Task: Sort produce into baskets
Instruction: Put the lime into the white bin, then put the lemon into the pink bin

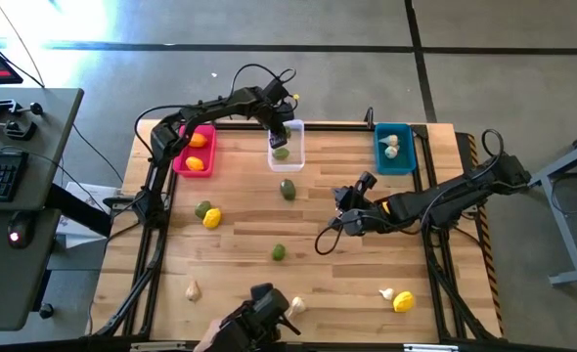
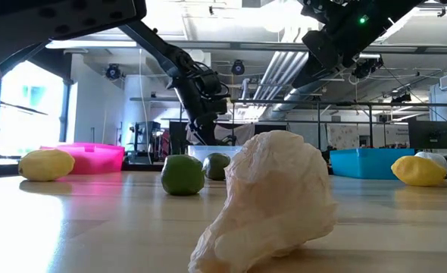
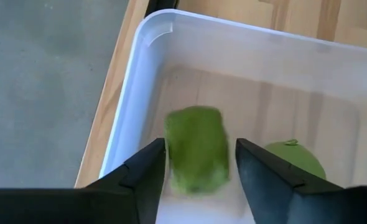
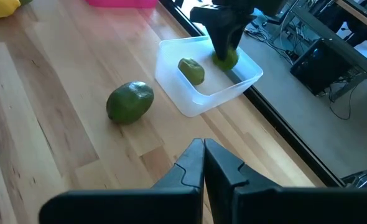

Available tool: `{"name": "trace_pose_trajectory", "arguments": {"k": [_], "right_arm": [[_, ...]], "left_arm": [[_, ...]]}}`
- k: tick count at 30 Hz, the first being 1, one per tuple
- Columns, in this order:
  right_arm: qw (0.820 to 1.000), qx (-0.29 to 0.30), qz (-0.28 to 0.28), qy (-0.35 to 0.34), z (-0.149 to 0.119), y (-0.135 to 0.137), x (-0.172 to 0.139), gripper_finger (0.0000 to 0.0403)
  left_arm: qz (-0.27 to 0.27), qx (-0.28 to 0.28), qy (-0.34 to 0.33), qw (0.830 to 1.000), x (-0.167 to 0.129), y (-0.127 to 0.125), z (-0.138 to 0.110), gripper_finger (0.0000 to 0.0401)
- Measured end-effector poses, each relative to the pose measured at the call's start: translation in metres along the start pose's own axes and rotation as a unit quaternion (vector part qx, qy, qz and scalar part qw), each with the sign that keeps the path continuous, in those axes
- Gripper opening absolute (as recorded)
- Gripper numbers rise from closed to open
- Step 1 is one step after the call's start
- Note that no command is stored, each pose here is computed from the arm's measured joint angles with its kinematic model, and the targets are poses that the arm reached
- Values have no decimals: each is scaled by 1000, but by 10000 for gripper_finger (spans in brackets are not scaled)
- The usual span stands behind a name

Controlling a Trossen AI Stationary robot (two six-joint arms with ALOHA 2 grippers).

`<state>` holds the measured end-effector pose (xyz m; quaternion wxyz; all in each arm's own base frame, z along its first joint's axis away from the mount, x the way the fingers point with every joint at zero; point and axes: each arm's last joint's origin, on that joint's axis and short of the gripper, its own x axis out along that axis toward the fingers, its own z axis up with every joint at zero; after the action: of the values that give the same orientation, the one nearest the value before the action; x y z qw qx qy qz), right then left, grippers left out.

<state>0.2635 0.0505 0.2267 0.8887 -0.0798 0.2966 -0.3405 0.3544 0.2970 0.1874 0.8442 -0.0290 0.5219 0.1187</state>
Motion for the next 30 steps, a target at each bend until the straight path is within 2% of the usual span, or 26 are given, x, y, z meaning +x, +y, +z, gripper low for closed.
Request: {"name": "trace_pose_trajectory", "arguments": {"k": [8, 13, 16, 20, 23, 30], "right_arm": [[1000, 0, 0, 0, 0, 0, 0, 0], [1000, 0, 0, 0, 0, 0, 0, 0], [1000, 3, -1, -1, -1, 0, 0, 0], [1000, 12, -15, -8, -9, 0, 4, 0], [999, 35, -24, -16, -18, 1, 7, 0], [992, 107, -16, -58, -48, 4, 16, 0]], "left_arm": [[2, 1, 5, 1000, -1, 3, -2, 190], [9, 28, -6, 1000, -13, 2, 1, 144], [13, 52, -50, 997, -36, 0, 11, 87], [-41, 50, -155, 986, -61, -1, 18, 11], [-57, 46, -222, 972, -74, -8, 14, 13], [-17, 31, -341, 939, -91, -35, -25, 1]]}}
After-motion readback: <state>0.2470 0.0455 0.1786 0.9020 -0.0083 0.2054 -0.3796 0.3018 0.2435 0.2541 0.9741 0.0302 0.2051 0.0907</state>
